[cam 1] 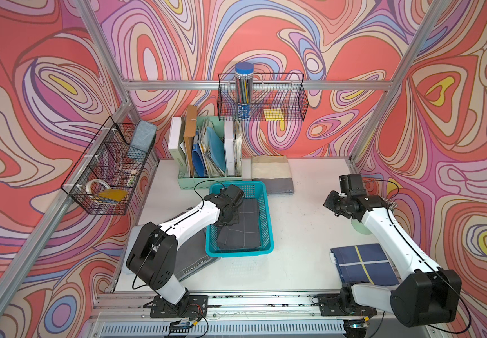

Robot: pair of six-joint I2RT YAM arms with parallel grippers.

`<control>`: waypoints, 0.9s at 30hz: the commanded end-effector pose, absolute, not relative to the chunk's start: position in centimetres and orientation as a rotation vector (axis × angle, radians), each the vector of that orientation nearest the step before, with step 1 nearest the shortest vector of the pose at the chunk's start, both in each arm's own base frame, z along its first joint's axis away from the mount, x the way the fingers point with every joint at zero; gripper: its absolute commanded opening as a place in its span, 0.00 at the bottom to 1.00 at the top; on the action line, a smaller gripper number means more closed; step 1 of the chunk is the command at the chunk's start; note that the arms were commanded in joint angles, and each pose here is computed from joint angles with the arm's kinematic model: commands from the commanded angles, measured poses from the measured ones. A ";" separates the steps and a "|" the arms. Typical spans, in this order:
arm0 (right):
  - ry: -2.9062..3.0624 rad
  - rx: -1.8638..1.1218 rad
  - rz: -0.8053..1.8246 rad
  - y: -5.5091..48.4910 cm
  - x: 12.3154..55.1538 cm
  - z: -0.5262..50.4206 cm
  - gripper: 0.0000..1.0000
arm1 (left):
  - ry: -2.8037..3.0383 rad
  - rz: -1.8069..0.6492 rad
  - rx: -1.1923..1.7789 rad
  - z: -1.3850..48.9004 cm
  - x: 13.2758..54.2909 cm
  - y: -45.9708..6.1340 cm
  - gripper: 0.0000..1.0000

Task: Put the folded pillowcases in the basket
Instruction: Place the pillowcase in the basket, then move the basket to the center of the board.

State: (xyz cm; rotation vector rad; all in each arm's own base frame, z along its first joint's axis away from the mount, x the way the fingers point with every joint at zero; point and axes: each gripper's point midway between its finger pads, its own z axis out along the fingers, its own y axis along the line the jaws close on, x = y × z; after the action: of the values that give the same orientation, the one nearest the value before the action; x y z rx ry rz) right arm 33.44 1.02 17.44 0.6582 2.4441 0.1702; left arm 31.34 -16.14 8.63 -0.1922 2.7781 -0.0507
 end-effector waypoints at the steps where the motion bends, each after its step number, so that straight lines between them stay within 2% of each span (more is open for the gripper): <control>1: 2.431 0.656 0.203 1.3 33.8 17.9 0.00 | 2.751 -0.100 -0.299 8.4 32.1 -16.5 0.00; 4: 2.421 0.652 0.208 1.3 33.8 18.2 0.00 | 2.802 -0.123 -0.287 7.4 32.2 -17.5 0.00; 5: 2.419 0.649 0.210 1.3 33.8 18.3 0.00 | 2.826 -0.125 -0.287 7.0 32.1 -17.8 0.08; 7: 2.423 0.645 0.208 1.3 33.8 18.3 0.00 | 2.850 -0.121 -0.286 6.6 31.9 -18.0 0.36; 9: 2.430 0.639 0.212 1.4 33.7 18.2 0.00 | 2.846 -0.093 -0.292 6.8 31.7 -17.7 0.54; 13: 2.443 0.604 0.269 2.3 33.8 17.9 0.15 | 2.811 -0.089 -0.275 8.8 31.6 -17.1 0.94; 14: 2.446 0.585 0.304 2.9 33.9 17.9 0.20 | 2.801 -0.084 -0.275 9.5 31.6 -17.0 0.98; 18: 2.467 0.428 0.470 6.9 34.1 18.0 0.34 | 2.757 -0.153 -0.240 12.7 31.8 -17.4 0.99; 23: 2.509 0.120 0.685 14.8 33.7 17.6 0.44 | 2.673 -0.214 -0.195 17.5 32.3 -17.6 0.98; 27: 2.531 -0.087 0.800 20.7 33.3 17.0 0.50 | 2.573 -0.167 -0.166 21.2 32.6 -16.1 0.99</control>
State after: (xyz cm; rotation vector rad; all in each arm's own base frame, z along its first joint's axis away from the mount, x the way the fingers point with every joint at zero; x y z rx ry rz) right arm 33.27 16.45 16.61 0.0886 2.5527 0.6777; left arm 33.25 -17.96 19.02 -0.2140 2.6067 -0.2568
